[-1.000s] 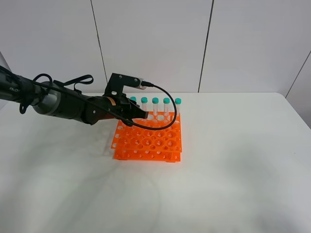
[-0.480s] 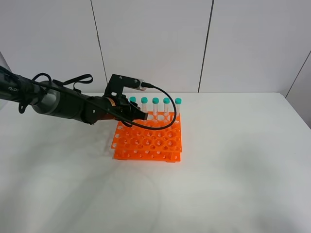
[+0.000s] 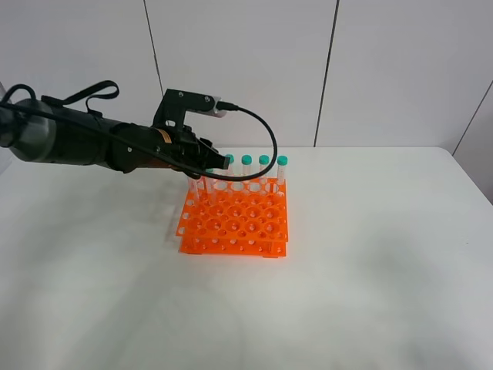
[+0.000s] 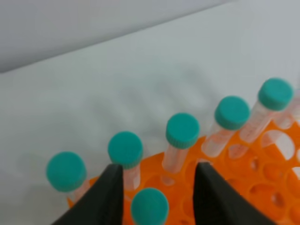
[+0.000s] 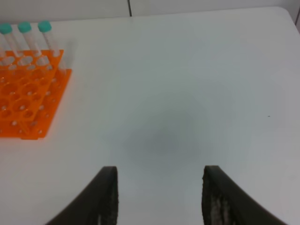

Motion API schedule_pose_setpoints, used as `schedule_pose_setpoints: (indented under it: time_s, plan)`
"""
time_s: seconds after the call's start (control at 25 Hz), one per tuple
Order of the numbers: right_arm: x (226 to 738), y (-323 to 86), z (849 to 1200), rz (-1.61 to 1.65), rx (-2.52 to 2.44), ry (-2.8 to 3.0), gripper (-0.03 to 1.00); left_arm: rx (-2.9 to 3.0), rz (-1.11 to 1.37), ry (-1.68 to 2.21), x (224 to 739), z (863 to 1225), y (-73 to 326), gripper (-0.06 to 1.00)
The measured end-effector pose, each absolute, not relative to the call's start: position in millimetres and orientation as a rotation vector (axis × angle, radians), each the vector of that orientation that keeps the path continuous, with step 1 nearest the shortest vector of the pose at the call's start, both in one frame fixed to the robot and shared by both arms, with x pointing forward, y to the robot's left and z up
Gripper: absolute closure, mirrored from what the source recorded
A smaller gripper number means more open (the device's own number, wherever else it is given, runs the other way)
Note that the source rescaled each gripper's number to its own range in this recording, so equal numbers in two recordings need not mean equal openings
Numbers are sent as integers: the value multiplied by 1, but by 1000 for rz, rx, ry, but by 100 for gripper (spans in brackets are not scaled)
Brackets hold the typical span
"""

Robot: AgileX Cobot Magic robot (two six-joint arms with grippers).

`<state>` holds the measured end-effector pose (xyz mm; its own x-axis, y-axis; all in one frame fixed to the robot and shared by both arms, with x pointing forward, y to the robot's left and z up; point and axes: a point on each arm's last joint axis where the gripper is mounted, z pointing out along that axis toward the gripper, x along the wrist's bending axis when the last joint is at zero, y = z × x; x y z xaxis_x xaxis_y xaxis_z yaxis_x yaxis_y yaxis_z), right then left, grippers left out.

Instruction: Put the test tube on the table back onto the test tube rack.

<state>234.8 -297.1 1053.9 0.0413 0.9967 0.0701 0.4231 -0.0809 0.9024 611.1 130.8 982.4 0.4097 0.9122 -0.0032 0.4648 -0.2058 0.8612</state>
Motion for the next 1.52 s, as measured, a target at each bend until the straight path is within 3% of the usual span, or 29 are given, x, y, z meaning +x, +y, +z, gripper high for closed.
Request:
schedule_pose_setpoints:
  time_s: [0.44, 1.0, 1.52]
  plan:
    - [235, -297, 1054, 1008, 1599, 1467, -3, 1719, 751, 1177, 591, 1058, 163, 29]
    - [235, -297, 1054, 1008, 1599, 1467, -3, 1578, 920, 1535, 611, 1058, 293, 29]
    - [235, -297, 1054, 1008, 1599, 1467, -3, 1744, 854, 1638, 600, 1048, 304, 29]
